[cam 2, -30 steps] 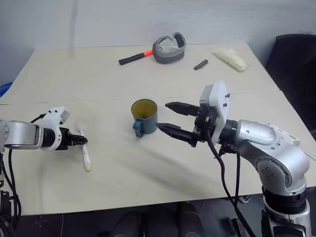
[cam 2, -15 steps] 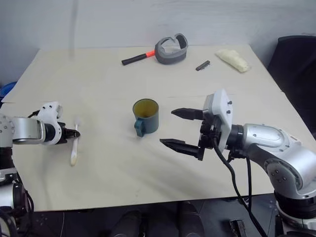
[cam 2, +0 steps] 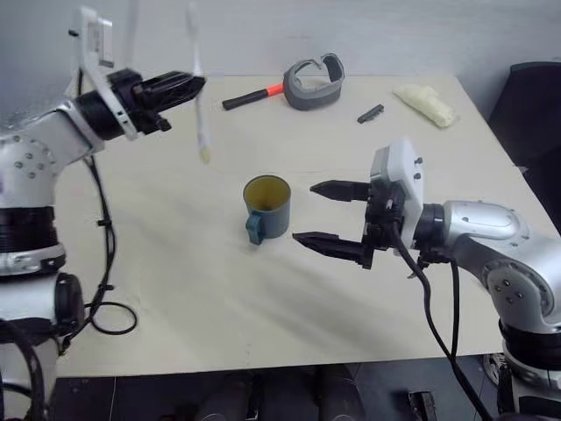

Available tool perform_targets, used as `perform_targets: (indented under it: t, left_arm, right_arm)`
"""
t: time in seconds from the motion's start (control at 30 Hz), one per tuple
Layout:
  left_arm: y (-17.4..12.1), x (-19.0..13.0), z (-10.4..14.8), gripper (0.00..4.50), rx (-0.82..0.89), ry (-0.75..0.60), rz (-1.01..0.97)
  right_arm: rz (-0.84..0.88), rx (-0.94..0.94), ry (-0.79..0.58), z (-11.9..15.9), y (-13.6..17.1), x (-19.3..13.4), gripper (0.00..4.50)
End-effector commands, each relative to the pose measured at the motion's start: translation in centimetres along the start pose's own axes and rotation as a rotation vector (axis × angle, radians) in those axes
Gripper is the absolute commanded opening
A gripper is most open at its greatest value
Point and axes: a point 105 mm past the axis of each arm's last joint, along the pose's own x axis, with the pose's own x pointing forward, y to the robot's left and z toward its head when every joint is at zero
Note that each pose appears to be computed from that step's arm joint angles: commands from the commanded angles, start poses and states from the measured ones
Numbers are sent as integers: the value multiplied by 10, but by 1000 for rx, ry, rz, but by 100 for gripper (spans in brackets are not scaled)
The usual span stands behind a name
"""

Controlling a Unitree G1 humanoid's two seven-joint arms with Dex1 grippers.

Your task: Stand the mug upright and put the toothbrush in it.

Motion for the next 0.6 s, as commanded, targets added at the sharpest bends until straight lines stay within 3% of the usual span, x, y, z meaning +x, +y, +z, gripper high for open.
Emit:
perform_targets:
  t: [0.03,0.43,0.6]
  left_arm:
    - [-15,10,7,33,55,-49,-71]
    - [-33,20,-50,33,96,-57,-60]
    - [-36,14,-55,177,93,-86,-57]
  right_arm:
    - [-35,-49,-9,10,-2,-5,448]
    - [-80,-51,-21,13,-2,-5,448]
    - [-85,-49,-26,15,-4,-4,450]
